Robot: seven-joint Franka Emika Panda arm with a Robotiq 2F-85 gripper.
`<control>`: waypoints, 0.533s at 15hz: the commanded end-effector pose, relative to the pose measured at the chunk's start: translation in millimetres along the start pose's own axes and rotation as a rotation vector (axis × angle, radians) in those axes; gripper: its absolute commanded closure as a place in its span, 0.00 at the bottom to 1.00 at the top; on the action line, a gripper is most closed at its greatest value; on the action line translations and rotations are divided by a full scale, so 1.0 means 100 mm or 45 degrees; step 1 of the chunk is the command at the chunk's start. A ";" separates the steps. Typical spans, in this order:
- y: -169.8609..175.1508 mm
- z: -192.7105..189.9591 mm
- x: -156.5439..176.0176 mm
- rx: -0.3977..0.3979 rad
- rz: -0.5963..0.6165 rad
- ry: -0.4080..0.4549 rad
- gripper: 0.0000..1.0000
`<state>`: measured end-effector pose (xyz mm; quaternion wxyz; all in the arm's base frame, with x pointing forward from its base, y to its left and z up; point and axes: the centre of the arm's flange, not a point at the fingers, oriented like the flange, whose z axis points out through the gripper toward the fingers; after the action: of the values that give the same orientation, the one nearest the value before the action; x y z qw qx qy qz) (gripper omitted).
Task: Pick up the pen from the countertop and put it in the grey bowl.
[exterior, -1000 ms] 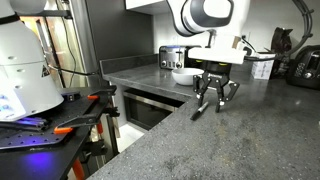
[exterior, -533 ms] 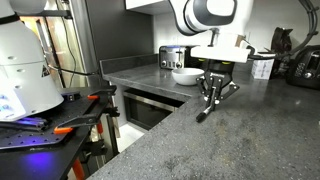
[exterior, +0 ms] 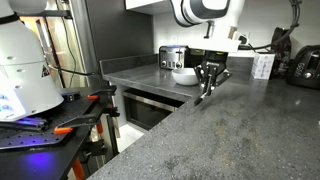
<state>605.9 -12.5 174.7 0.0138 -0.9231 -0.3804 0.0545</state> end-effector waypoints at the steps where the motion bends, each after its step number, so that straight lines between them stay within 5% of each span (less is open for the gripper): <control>1: -0.31 -0.33 0.07 0.010 -0.009 0.120 0.97; 8: -1.03 -0.72 0.55 0.022 -0.088 0.263 0.97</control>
<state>594.5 83.0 238.3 0.0629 -0.9175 -0.3924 -0.0180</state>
